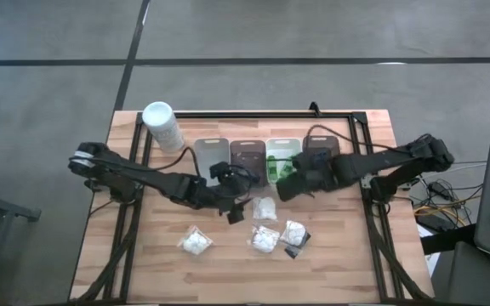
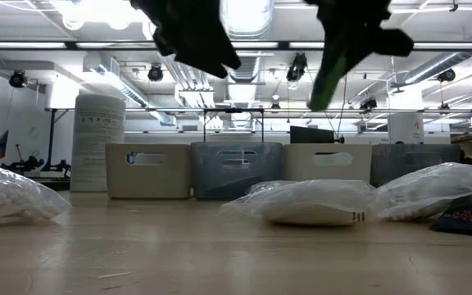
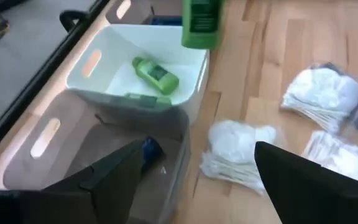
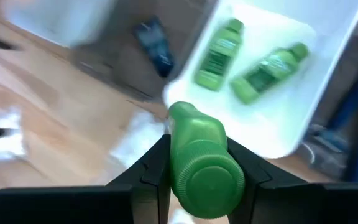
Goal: Pick & Place Travel size toiletries
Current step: Put the green shampoo into the white bin
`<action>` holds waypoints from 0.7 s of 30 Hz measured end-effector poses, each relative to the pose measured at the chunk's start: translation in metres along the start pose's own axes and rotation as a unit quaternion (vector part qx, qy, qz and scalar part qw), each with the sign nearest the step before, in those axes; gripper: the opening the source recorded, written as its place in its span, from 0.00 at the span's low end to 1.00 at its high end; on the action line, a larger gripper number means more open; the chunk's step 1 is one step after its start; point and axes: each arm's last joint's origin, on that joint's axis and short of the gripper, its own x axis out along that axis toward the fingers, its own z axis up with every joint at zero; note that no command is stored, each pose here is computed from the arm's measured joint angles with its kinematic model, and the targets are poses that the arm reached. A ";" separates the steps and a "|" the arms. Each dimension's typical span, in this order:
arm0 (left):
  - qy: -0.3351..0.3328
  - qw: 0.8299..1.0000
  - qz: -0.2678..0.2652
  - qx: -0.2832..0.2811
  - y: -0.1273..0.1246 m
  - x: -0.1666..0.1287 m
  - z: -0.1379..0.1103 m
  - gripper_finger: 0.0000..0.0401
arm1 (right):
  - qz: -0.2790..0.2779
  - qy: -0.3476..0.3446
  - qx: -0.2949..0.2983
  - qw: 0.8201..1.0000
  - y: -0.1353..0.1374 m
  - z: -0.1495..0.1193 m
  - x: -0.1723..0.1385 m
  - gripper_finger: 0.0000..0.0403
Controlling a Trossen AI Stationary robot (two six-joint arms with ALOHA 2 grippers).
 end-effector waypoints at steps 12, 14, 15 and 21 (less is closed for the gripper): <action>0.025 0.999 0.011 -0.037 0.035 -0.023 -0.029 0.77 | -0.010 0.174 -0.034 0.984 -0.055 0.088 0.071 0.24; 0.029 0.999 0.014 -0.043 0.041 -0.027 -0.037 0.76 | 0.010 0.218 -0.034 0.975 -0.061 0.094 0.086 0.24; 0.030 0.998 0.016 -0.047 0.044 -0.029 -0.041 0.76 | 0.020 0.237 -0.033 0.971 -0.063 0.097 0.093 0.25; 0.040 0.997 0.013 -0.071 0.061 -0.038 -0.065 0.76 | 0.044 0.289 -0.040 0.955 -0.061 0.114 0.128 0.33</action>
